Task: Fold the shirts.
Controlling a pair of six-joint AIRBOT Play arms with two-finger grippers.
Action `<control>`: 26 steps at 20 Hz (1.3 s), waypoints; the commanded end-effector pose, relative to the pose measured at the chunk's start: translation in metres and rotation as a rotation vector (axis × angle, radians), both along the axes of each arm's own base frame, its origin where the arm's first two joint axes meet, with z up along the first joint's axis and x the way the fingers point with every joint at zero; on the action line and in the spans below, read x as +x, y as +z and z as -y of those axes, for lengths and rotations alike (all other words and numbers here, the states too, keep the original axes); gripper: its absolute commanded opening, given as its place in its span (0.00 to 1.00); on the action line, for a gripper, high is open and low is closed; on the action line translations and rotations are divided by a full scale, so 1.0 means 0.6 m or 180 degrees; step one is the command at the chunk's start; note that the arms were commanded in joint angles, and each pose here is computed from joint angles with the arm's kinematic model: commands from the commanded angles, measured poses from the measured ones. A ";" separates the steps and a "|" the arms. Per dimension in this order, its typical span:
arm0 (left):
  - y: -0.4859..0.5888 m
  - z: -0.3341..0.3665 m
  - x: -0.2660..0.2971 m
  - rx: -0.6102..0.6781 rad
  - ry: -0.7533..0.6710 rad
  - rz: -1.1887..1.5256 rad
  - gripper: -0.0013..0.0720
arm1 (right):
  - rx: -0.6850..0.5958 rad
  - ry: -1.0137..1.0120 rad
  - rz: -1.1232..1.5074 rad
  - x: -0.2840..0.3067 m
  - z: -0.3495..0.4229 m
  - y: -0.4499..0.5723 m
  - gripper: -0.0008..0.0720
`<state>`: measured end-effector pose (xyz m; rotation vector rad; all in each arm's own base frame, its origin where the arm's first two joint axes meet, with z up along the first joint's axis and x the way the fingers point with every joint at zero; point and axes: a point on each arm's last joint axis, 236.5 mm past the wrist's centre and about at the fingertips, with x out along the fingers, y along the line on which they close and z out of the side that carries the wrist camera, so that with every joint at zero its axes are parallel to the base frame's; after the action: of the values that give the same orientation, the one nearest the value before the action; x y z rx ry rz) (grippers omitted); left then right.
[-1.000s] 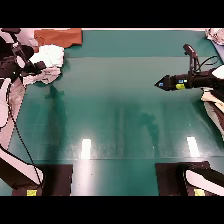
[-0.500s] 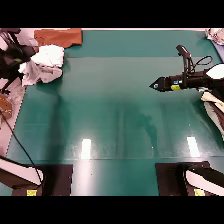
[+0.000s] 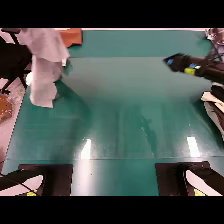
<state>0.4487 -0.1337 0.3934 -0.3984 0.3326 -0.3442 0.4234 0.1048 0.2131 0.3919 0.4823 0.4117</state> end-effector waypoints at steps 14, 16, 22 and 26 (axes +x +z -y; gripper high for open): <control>-0.401 0.626 -0.177 -0.0274 -0.1963 -0.1555 0.35 | -0.0059 -0.1050 0.0231 -0.093 0.229 0.095 0.37; -0.356 0.615 -0.139 -0.0372 -0.1892 -0.1267 1.00 | -0.0014 -0.0809 -0.0047 -0.080 0.200 0.052 0.37; -0.262 0.371 0.011 0.0605 -0.1272 -0.0894 1.00 | 0.0097 -0.0140 -0.0812 -0.052 0.110 -0.072 0.37; -0.377 0.140 0.038 0.1335 -0.0521 -0.1752 1.00 | 0.0138 0.0296 -0.1361 -0.066 0.056 -0.150 0.37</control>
<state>0.4680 -0.3121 0.2063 -0.1703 0.7970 -0.5338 0.3927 0.0460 0.1554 0.4958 0.7666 0.3501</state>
